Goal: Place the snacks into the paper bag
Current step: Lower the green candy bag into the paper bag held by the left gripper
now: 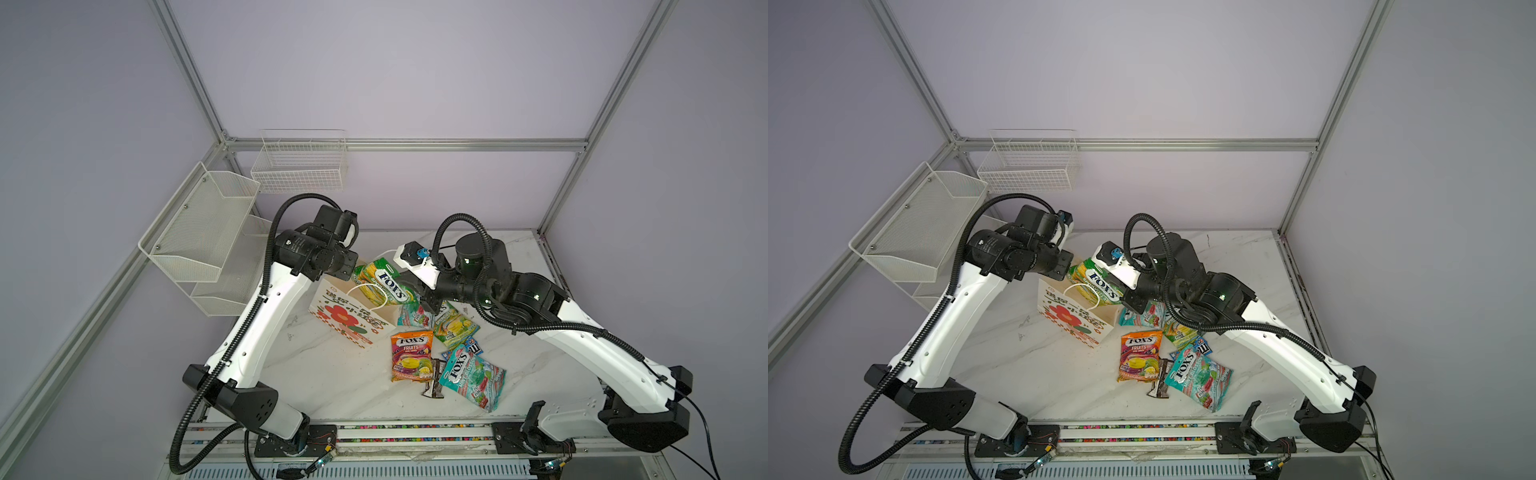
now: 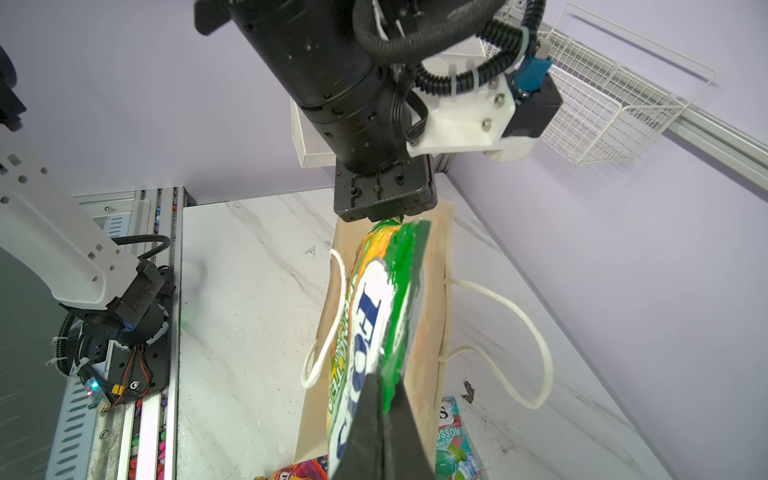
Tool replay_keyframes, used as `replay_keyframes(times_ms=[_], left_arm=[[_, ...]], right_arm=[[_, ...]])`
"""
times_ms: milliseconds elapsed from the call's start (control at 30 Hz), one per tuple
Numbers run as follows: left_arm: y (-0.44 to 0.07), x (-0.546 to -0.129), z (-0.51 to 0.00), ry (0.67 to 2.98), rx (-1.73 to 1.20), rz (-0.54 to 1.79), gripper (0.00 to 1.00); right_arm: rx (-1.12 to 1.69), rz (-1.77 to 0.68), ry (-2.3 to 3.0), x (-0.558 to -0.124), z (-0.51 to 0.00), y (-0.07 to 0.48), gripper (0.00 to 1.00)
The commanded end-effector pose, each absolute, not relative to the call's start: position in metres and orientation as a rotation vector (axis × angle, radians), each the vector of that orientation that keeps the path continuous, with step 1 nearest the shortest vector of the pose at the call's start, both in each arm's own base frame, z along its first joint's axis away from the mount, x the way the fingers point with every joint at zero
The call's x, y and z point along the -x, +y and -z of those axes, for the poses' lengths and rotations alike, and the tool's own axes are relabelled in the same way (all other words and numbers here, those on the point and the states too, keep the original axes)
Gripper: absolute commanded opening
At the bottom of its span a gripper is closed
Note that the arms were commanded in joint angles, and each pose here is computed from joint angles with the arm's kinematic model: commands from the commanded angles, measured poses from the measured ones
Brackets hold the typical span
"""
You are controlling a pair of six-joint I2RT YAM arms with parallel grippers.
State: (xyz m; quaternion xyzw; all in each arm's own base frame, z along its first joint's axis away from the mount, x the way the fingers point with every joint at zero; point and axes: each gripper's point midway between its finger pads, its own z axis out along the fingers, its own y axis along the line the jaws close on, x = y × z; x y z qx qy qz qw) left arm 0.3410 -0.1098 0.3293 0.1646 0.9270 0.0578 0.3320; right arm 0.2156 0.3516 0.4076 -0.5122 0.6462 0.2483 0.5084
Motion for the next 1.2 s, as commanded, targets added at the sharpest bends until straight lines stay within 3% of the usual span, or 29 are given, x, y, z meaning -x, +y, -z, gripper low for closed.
replay_keyframes(times_ms=[0,767,1167], left_arm=[[-0.111,-0.335,-0.343,2.374,-0.441,-0.125,0.00],[-0.112,-0.335,-0.340,2.383,-0.441,-0.120,0.00],[-0.112,-0.335,-0.336,2.393,-0.443,-0.132,0.00]], right_arm=[[1.203,-0.583,1.519,-0.221,-0.416,0.356,0.00],[1.106,-0.532,1.647,-0.253,-0.399,0.372,0.00],[0.919,-0.522,1.622,-0.263,-0.435,0.356,0.00]])
